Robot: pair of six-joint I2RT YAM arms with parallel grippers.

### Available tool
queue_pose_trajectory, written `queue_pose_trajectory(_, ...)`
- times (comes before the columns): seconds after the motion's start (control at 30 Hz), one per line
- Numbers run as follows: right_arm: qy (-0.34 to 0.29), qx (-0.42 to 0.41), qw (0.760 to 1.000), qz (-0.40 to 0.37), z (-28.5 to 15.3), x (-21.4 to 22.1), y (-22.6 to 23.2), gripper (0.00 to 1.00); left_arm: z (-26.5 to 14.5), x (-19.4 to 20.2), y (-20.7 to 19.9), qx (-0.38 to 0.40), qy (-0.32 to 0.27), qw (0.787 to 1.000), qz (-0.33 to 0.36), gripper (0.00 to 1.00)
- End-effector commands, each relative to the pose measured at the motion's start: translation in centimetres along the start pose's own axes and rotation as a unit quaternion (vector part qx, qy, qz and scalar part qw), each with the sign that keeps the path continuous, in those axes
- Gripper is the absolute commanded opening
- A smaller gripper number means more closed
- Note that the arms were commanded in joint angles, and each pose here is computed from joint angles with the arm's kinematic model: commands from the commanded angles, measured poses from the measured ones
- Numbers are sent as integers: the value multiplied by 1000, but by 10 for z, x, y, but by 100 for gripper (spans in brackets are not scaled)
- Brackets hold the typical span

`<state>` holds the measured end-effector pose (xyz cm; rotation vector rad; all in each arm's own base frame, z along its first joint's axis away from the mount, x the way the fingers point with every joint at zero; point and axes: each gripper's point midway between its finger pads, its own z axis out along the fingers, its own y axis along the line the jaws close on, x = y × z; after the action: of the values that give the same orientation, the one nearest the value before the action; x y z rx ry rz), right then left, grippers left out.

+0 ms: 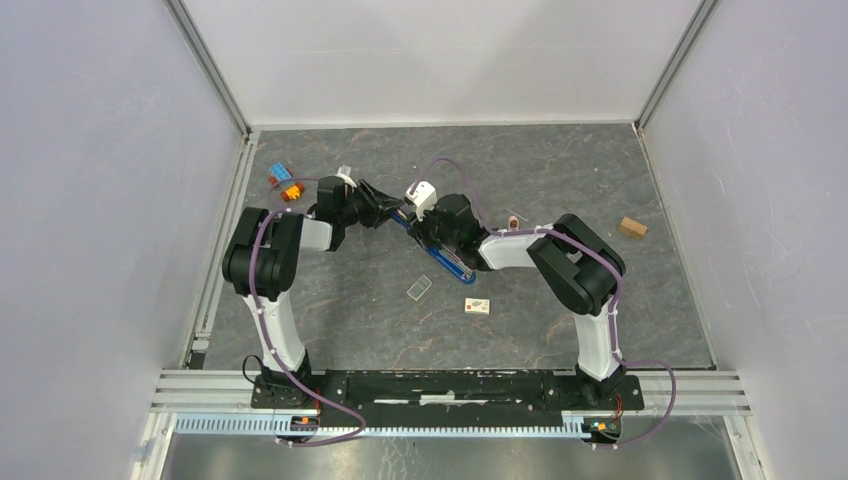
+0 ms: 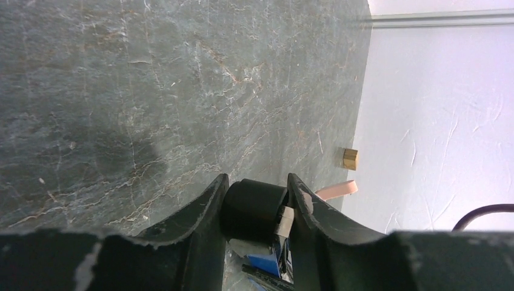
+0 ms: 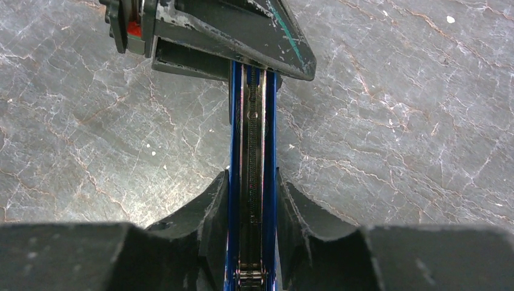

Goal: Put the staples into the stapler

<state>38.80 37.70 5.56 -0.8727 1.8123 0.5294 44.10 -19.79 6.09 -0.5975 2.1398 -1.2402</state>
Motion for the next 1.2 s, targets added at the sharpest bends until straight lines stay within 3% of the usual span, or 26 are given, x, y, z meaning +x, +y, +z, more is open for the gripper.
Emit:
queue_pose_trajectory(0.0,-44,11,999,-15,-9,-42,-9,39,1,-13,-20,30,-15,999,30,37)
queue_pose_trajectory(0.13,-30,4,999,-21,-24,-42,-13,50,6,-21,-29,39,-20,997,56,23)
queue_pose_trajectory(0.3,-3,-9,1000,-29,-52,-35,-19,55,9,-29,-36,47,-27,994,92,16)
queue_pose_trajectory(0.57,64,-16,997,-47,-99,5,-22,56,2,-38,-66,96,-42,977,187,10)
queue_pose_trajectory(0.83,85,-10,995,-51,-112,24,-39,59,-5,-30,-78,116,-6,961,251,8)
queue_pose_trajectory(1.0,80,-43,995,-29,-106,29,-26,53,-8,-27,-79,113,1,959,261,8)
queue_pose_trajectory(1.17,101,-25,994,-10,-104,44,-30,45,-10,-28,-80,105,5,959,265,10)
